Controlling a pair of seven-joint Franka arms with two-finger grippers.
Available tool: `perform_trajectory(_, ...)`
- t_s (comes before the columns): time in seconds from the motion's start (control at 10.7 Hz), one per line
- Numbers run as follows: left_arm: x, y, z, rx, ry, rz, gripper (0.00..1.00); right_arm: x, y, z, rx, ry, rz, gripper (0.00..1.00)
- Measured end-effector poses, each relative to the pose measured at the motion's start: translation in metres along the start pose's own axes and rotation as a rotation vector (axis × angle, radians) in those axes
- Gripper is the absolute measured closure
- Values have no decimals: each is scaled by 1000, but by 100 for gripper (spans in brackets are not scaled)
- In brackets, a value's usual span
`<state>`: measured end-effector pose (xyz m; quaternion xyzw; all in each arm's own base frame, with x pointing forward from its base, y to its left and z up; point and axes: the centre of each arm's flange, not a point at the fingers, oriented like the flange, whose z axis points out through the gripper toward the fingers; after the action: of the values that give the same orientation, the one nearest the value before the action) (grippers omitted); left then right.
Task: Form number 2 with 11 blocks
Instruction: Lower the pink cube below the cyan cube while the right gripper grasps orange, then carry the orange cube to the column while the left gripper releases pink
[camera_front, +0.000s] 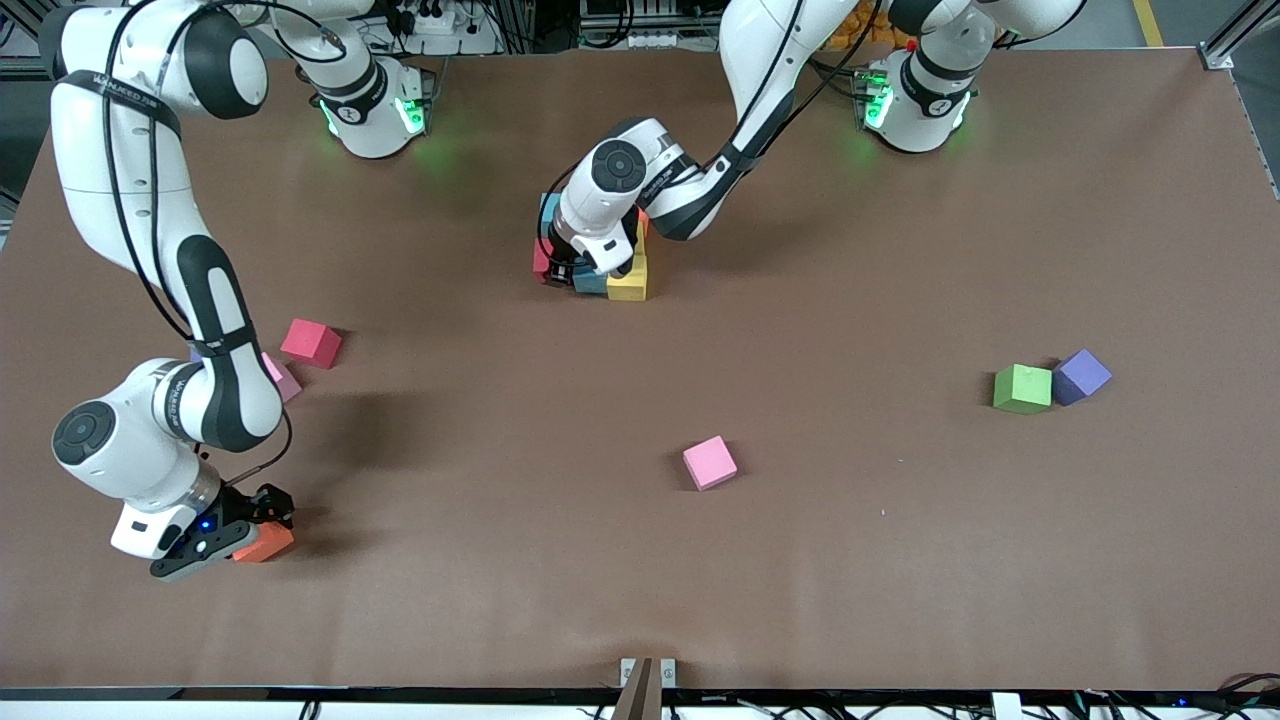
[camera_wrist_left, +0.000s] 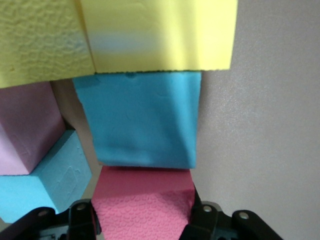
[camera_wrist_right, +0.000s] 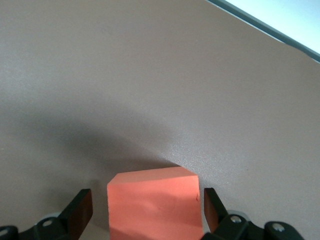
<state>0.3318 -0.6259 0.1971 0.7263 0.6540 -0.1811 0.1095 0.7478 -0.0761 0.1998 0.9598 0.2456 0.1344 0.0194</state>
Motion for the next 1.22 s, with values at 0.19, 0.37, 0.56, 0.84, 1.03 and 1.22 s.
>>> perform_trajectory(0.19, 1, 1, 1, -1, 1, -1, 39, 0, 0, 0, 2, 2, 4, 29)
perform_trajectory(0.37, 4, 4, 1, -5, 4, -4, 39, 1, 1, -1, 3, 5, 7, 37)
perform_trajectory(0.56, 5, 4, 2, -5, 8, -5, 39, 3, -2, -1, 8, 11, 15, 41)
perform_trajectory(0.84, 8, 6, 6, -14, 4, -9, 39, 24, -28, -3, 41, 16, 79, 41)
perform_trajectory(1.03, 9, 6, 8, -15, 4, -10, 39, 41, -54, -7, 71, -2, 129, 41)
perform_trajectory(1.22, 9, 6, 8, -16, 3, -10, 39, 58, -83, -15, 100, -29, 175, 41)
